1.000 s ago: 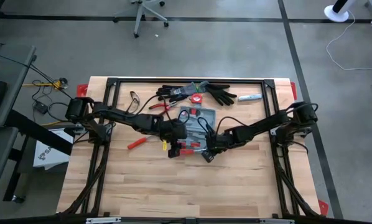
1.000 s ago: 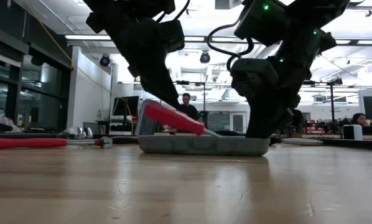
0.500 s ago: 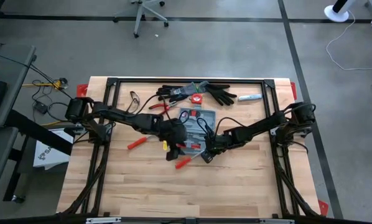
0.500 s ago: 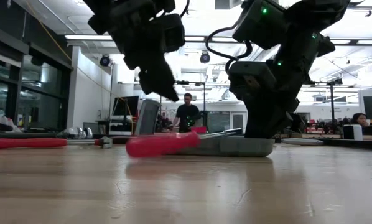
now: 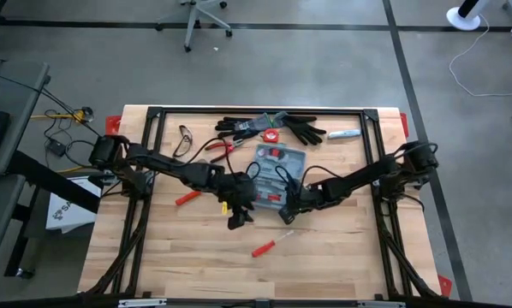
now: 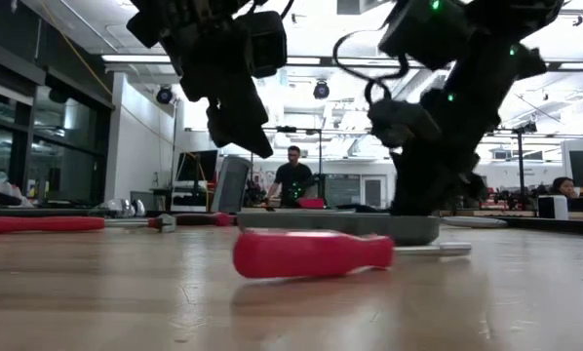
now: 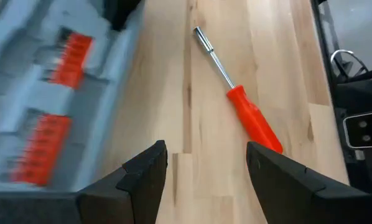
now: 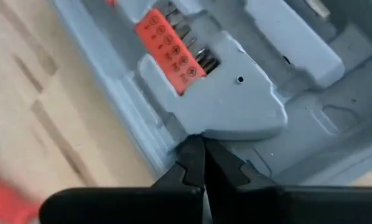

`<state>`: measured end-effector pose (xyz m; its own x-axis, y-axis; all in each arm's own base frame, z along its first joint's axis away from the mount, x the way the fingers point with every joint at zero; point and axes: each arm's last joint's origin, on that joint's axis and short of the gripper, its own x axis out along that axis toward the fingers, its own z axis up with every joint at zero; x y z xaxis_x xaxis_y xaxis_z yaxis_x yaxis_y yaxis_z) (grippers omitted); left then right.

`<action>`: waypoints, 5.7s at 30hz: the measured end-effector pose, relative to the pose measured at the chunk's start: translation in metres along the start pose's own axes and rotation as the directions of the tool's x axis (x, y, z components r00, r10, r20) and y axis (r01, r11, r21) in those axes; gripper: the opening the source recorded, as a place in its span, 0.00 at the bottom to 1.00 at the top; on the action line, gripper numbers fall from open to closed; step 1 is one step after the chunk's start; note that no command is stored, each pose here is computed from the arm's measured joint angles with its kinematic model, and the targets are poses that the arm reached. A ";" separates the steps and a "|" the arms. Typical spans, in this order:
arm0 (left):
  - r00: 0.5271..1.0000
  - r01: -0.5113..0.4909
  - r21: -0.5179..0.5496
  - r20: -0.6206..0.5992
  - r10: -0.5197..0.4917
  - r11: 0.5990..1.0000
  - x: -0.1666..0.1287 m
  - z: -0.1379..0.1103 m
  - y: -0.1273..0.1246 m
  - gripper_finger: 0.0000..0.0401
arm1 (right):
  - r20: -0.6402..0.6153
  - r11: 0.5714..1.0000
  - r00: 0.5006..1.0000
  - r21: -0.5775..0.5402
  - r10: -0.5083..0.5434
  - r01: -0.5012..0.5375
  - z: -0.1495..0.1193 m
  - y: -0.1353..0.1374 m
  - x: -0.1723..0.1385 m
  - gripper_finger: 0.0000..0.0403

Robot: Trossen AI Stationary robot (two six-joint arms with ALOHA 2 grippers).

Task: Prefit tool cases
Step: Remove the orange screwdriver from the gray tool box, then remove the transparent flathead screwdriver from the gray tool box

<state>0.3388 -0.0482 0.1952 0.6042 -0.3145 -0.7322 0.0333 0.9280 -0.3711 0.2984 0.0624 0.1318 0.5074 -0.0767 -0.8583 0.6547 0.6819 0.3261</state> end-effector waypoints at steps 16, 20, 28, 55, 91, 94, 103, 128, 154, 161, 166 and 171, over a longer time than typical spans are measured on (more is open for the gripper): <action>0.998 -0.064 -0.070 -0.033 0.062 0.995 -0.012 -0.003 0.001 0.49 | -0.230 0.941 0.944 -0.189 0.235 -0.281 -0.052 0.037 -0.042 0.00; 0.990 -0.140 -0.038 -0.007 0.140 0.989 -0.037 -0.002 -0.002 0.42 | -0.304 0.929 0.922 -0.203 0.241 -0.310 -0.065 0.041 -0.034 0.00; 0.976 -0.191 -0.069 0.095 0.197 0.979 -0.089 0.002 -0.004 0.33 | -0.395 0.882 0.868 -0.232 0.300 -0.410 -0.075 0.047 -0.004 0.00; 0.950 -0.248 -0.132 0.160 0.268 0.960 -0.102 0.000 -0.014 0.33 | -0.204 0.858 0.958 -0.434 0.203 -0.274 0.057 0.085 0.040 0.00; 0.715 -0.551 -0.040 -0.538 0.447 0.834 -0.012 -0.085 0.034 0.33 | 0.014 0.981 0.993 -0.159 0.113 -0.110 0.066 -0.009 -0.015 0.00; 0.734 -0.561 -0.053 -0.492 0.468 0.826 -0.022 -0.079 0.033 0.33 | 0.032 0.984 0.995 -0.154 0.096 -0.090 0.069 -0.012 -0.015 0.00; 0.878 -0.478 -0.193 -0.114 0.464 0.857 -0.064 -0.042 0.022 0.33 | 0.010 0.995 1.000 -0.095 0.026 -0.025 0.080 -0.033 0.004 0.00; 0.956 -0.238 -0.152 0.135 0.259 0.959 -0.027 -0.009 0.035 0.33 | 0.050 0.996 0.999 -0.089 0.004 0.000 0.039 0.002 -0.036 0.00; 0.942 -0.335 0.370 0.118 0.314 0.866 -0.034 0.018 0.050 0.33 | -0.112 0.993 0.992 -0.109 -0.049 0.037 0.037 -0.015 0.021 0.00; 0.947 -0.314 0.483 0.103 0.304 0.817 -0.037 0.019 0.059 0.34 | -0.117 0.994 0.992 -0.108 -0.046 0.033 0.037 -0.015 0.022 0.00; 0.962 -0.261 0.475 0.061 0.264 0.840 -0.029 0.024 0.068 0.40 | -0.117 0.995 0.992 -0.095 -0.038 0.027 0.037 -0.015 0.022 0.00; 0.972 -0.208 0.493 0.006 0.236 0.845 -0.005 0.037 0.075 0.45 | -0.118 0.996 0.993 -0.090 -0.028 0.018 0.037 -0.014 0.022 0.00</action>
<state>0.3678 0.0299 0.1918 0.5994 -0.0855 -0.7959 0.2954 0.9477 0.1207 0.3214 0.0239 0.1228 0.4189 -0.0095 -0.9080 0.6108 0.7428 0.2740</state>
